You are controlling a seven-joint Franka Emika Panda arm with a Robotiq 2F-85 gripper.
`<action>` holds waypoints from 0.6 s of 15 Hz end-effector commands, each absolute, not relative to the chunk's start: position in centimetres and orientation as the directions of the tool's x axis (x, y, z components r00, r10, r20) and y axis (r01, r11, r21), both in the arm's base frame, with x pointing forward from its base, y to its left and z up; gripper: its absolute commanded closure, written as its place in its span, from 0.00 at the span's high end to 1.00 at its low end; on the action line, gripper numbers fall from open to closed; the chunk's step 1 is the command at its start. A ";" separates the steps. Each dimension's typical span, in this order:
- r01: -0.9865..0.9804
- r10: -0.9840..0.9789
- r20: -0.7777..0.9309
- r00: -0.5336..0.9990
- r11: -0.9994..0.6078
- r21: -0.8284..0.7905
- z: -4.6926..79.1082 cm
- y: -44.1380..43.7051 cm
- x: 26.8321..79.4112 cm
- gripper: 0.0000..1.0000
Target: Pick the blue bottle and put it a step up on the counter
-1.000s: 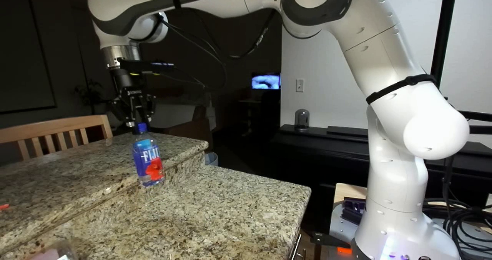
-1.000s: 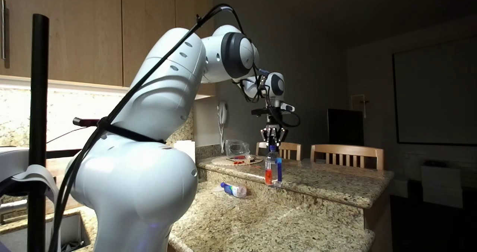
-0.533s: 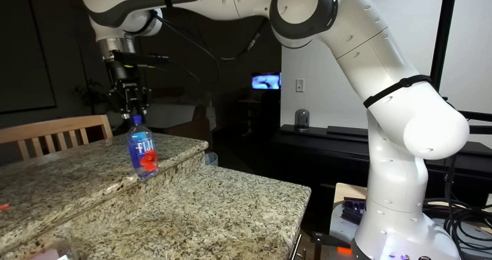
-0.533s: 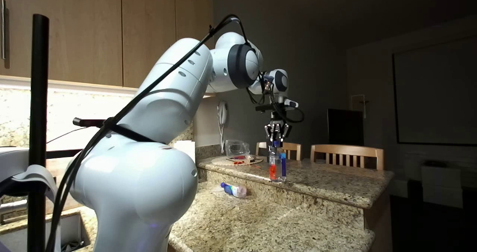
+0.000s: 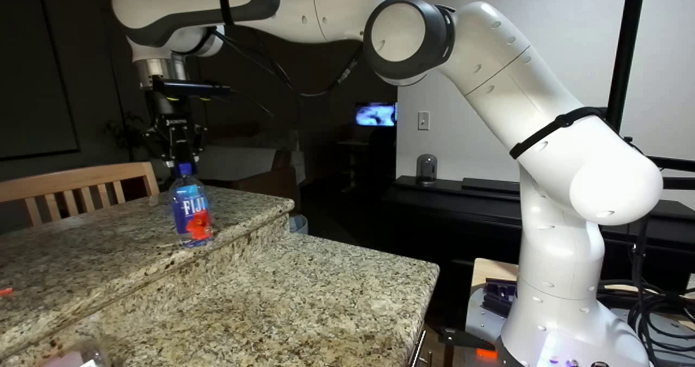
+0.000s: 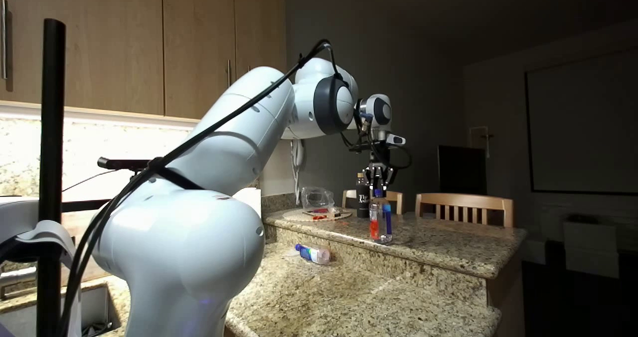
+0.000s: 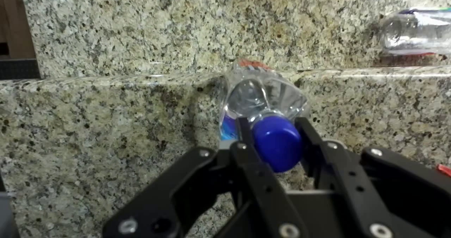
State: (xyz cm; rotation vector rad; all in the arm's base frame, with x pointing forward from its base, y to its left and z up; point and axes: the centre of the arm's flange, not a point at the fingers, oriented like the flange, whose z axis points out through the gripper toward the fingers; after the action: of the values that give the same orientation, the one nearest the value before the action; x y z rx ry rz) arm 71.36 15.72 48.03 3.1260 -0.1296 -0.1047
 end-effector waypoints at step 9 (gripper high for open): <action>-0.187 -0.187 -0.028 0.982 -0.982 -0.002 48.5 15.8 75.3 0.72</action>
State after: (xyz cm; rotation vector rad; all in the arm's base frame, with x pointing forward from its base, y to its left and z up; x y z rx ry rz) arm 73.48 15.51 47.77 3.1301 -0.2302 -0.0233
